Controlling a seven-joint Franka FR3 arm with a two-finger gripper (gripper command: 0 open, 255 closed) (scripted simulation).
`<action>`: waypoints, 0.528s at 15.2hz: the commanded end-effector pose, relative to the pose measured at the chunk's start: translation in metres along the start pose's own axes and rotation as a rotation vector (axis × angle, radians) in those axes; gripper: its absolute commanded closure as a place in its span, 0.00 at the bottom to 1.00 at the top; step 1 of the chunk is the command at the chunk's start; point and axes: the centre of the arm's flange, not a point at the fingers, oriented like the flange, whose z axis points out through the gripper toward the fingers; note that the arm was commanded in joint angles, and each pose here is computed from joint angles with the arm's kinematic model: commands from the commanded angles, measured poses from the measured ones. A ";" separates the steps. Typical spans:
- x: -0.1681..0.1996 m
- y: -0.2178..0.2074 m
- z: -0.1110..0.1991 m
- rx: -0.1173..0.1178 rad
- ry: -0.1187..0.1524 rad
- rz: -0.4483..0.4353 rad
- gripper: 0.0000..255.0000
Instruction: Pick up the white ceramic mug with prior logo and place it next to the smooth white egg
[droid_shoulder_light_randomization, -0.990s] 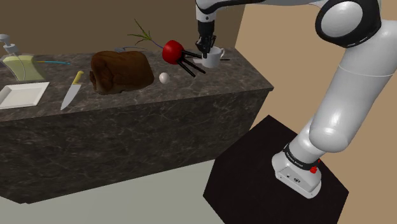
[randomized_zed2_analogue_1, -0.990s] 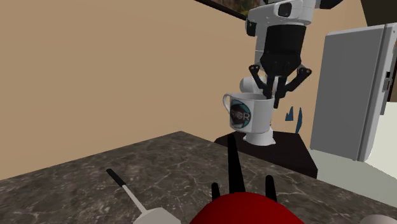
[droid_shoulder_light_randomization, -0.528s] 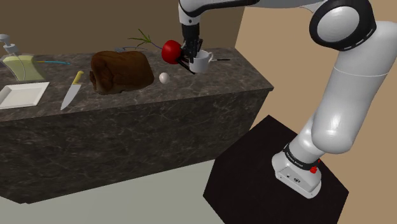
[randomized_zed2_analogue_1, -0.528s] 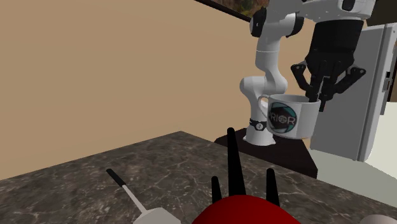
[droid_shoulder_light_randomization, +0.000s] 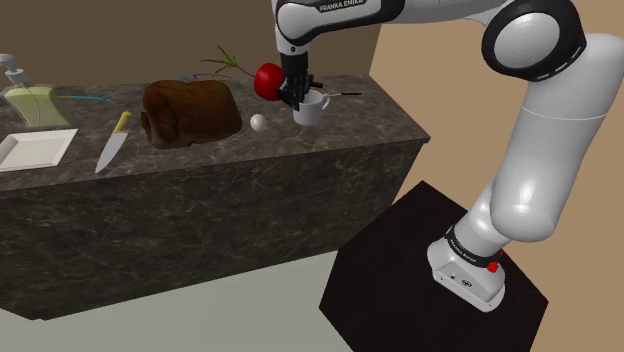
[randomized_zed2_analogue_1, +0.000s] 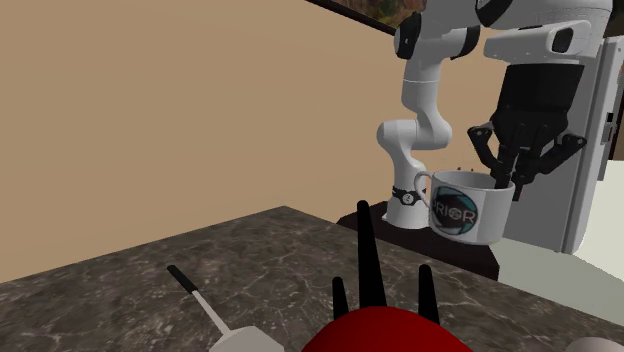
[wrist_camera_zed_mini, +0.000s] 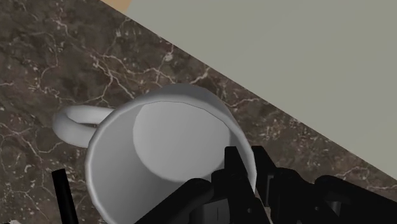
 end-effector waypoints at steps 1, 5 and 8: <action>0.001 -0.001 0.010 0.000 0.001 0.000 1.00; 0.003 -0.002 0.031 0.000 0.001 0.000 1.00; 0.004 -0.004 0.047 0.000 0.001 0.000 1.00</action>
